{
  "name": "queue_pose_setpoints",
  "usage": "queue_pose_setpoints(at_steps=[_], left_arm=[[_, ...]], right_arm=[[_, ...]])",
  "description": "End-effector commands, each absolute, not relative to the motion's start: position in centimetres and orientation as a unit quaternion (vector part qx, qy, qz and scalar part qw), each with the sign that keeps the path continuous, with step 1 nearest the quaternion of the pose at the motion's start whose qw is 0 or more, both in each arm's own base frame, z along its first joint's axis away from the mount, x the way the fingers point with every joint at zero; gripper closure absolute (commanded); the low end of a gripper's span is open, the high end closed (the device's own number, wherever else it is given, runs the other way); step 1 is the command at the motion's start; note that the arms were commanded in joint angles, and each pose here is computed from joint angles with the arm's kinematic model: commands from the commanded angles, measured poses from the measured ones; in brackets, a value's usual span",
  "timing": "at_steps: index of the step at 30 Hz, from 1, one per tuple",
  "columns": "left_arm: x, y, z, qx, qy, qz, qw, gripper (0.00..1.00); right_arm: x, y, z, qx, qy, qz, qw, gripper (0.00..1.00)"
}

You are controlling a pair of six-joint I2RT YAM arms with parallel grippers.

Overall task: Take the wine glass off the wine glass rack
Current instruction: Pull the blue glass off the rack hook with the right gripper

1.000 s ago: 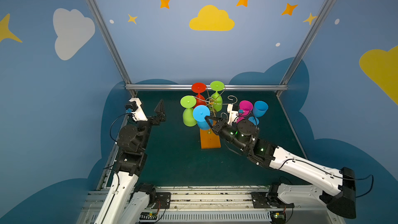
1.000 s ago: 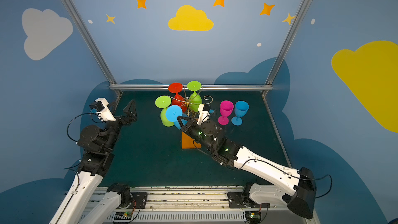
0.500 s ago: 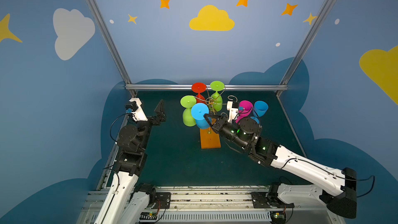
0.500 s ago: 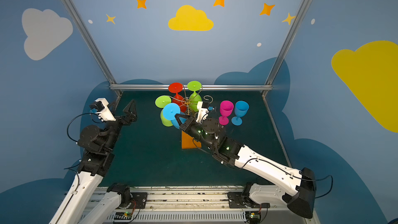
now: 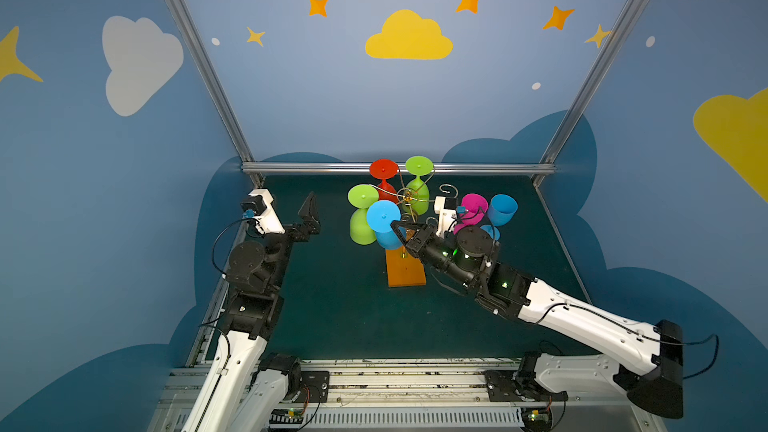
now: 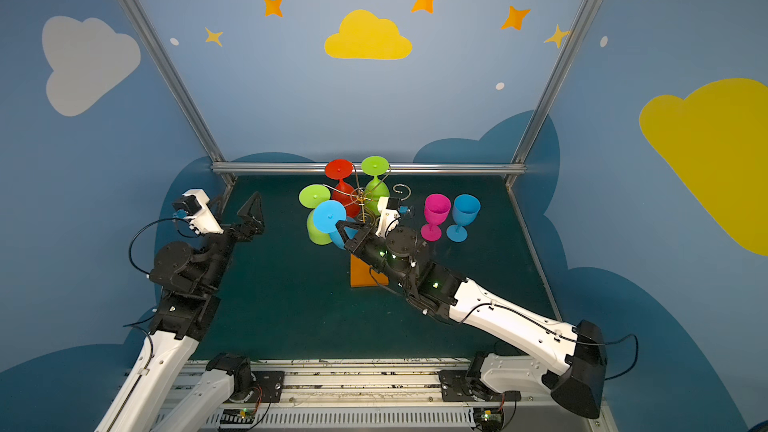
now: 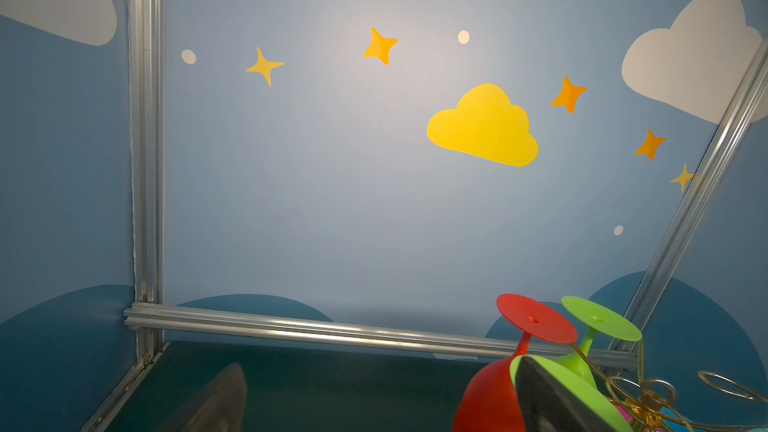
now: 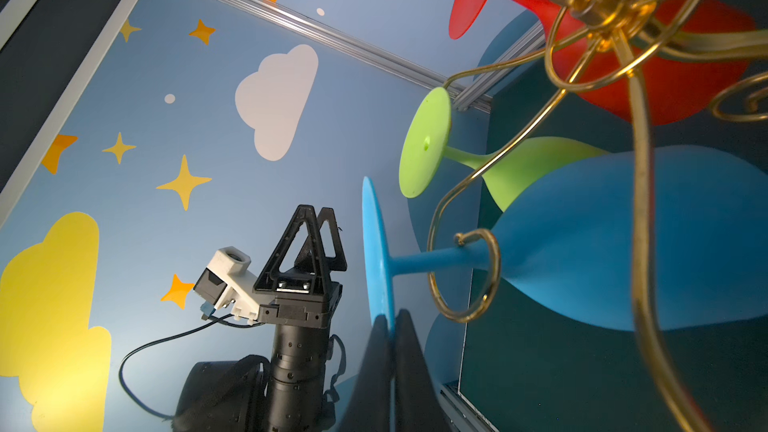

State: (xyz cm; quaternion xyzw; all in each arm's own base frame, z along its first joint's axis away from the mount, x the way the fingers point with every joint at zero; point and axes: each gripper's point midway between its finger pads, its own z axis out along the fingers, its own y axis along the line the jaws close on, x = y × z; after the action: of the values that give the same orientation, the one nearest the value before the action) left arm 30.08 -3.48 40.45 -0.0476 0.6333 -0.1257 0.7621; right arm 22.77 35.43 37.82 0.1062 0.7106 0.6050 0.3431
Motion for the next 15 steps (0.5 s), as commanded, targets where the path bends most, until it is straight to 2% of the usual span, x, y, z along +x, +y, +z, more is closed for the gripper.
queue_pose_setpoints(at_steps=[1, 15], left_arm=[[29.7, -3.3, 40.7, -0.046, 0.627, -0.117, 0.769, 0.0], [29.8, -3.3, 40.6, -0.046, 0.628, -0.117, 0.768, 0.0]], right_arm=[[23.2, 35.3, 38.6, 0.113, 0.7, 0.612, 0.35, 1.0], [24.5, 35.0, 38.5, 0.122, 0.7, 0.604, 0.361, 1.0]])
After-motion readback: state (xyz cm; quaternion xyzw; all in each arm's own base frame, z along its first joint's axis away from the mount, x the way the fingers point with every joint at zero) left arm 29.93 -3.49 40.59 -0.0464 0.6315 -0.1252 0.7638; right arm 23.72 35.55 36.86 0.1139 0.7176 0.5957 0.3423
